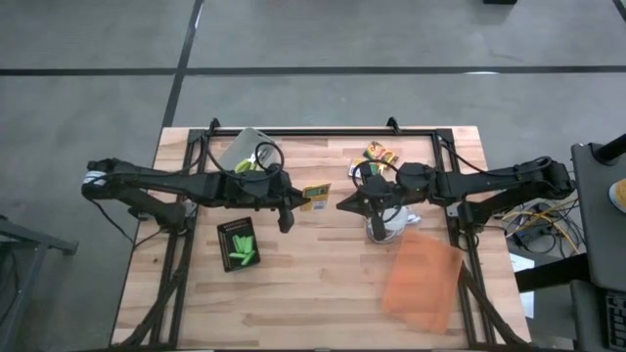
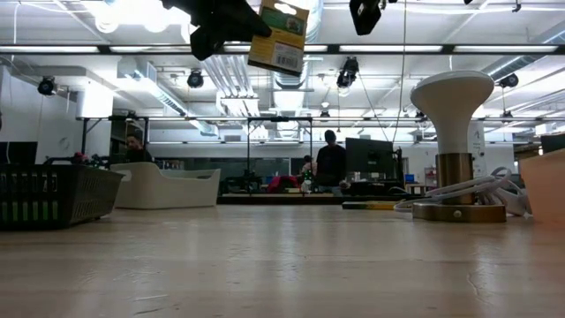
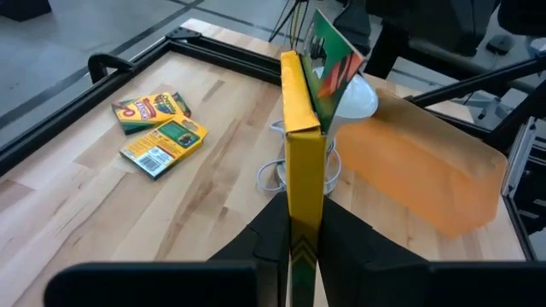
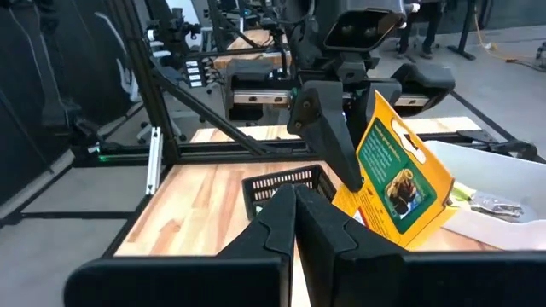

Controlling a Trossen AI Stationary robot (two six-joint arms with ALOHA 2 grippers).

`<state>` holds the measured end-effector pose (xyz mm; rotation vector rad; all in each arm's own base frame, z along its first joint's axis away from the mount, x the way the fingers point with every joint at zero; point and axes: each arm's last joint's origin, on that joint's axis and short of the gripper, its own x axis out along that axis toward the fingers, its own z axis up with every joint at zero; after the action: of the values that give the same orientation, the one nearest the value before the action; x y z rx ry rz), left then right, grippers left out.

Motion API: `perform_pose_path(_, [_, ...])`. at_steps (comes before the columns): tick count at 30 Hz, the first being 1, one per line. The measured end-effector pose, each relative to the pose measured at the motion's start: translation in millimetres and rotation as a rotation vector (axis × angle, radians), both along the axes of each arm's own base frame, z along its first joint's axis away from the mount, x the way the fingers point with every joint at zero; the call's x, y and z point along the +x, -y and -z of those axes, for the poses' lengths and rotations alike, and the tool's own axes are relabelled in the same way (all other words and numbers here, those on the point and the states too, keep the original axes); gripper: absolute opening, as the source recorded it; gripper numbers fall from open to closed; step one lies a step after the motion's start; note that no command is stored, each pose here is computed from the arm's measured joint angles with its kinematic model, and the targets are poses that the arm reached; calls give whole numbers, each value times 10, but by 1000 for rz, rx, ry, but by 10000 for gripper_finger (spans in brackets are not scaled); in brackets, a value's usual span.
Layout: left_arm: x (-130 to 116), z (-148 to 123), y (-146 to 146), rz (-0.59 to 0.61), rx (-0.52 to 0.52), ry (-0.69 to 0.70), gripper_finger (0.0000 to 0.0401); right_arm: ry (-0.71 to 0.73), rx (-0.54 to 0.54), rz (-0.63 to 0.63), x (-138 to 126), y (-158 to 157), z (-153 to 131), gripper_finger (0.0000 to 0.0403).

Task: Pick & Place School Supplies
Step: Put the yellow yellow crayon box into the orange bin

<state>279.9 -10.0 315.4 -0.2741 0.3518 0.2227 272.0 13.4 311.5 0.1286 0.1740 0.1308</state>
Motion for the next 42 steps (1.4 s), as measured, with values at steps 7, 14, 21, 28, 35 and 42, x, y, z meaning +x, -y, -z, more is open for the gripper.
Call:
perform_pose_path(7, [1,-1,0,-1,-2,2,45,-1,-5,2,0,4,2,8])
perform_pose_path(14, [1,-3,0,-1,-3,3,45,-1,-5,1,0,4,3,19])
perform_pose_path(21, [1,-3,0,-2,-5,5,45,-4,-5,2,-1,5,7,93])
perform_pose_path(28, [1,-4,0,-4,-9,6,45,-5,-5,1,-1,5,11,189])
perform_pose_path(35, [2,-7,0,-5,-10,8,45,1,-48,-6,-1,5,11,270])
perform_pose_path(42, [10,-27,0,-5,-12,31,45,0,-42,-5,-1,5,12,311])
